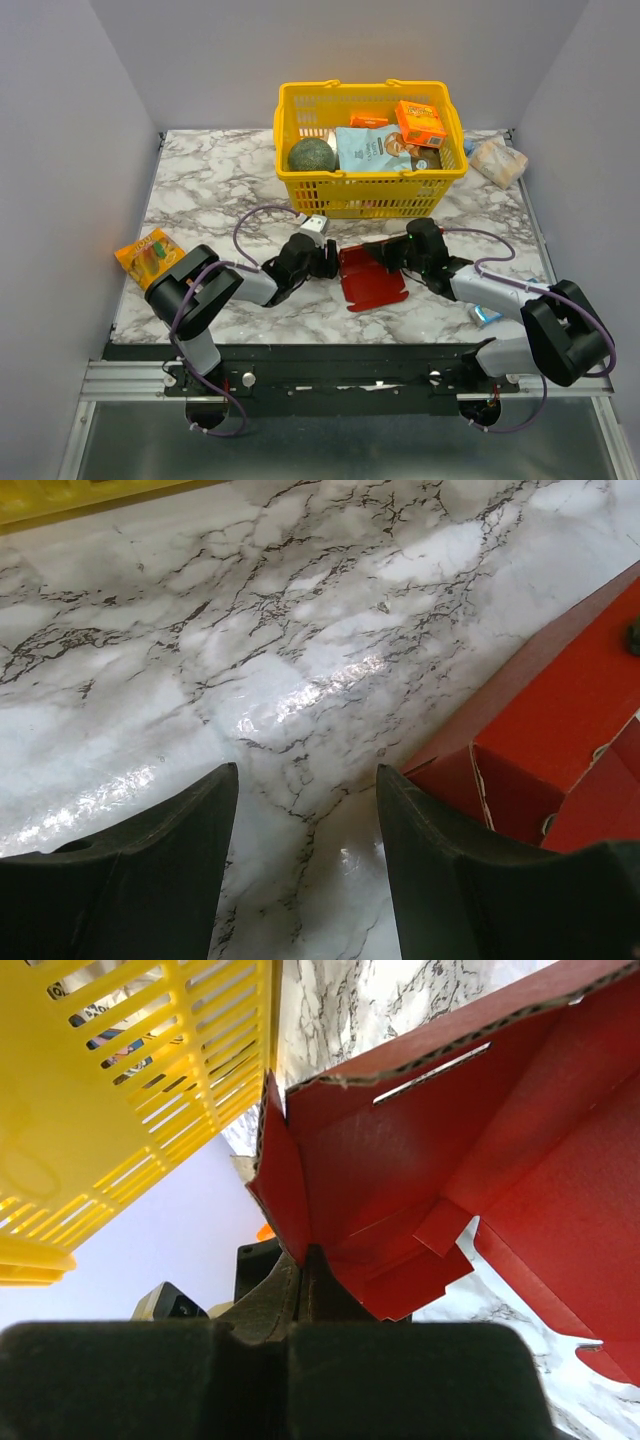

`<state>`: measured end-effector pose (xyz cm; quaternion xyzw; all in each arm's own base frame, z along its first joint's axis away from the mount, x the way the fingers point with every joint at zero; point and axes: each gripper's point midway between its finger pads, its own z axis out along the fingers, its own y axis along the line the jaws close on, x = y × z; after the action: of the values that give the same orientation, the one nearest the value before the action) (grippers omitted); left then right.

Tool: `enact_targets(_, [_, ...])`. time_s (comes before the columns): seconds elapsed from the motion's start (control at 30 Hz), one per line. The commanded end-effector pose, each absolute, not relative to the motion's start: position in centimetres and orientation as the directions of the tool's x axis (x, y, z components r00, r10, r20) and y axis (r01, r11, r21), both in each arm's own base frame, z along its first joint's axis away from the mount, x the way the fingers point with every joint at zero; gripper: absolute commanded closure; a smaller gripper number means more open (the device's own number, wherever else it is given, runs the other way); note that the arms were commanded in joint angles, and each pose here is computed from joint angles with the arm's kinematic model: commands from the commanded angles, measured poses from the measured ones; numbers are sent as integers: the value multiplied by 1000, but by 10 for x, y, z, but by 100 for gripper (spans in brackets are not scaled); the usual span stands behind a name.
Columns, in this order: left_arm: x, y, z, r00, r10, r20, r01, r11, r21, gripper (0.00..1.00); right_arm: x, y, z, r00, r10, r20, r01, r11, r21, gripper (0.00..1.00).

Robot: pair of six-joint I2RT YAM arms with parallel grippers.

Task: Fold the paper box

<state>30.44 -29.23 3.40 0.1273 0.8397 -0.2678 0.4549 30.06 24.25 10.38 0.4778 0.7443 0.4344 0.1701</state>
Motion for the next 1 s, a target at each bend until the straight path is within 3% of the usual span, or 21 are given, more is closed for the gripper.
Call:
enact_targets(0.0, [290, -305, 27, -575, -5, -818, 506, 784, -361, 33, 301, 244, 102, -490, 858, 156, 573, 182, 799, 100])
enact_targets(0.47, [271, -322, 61, -433, 7, -901, 681, 657, -322, 33, 300, 244, 98, -494, 855, 158, 579, 188, 794, 99])
enact_targets(0.97, [257, -332, 81, -372, -45, -927, 719, 618, -318, 36, 293, 240, 90, -523, 845, 112, 554, 238, 798, 100])
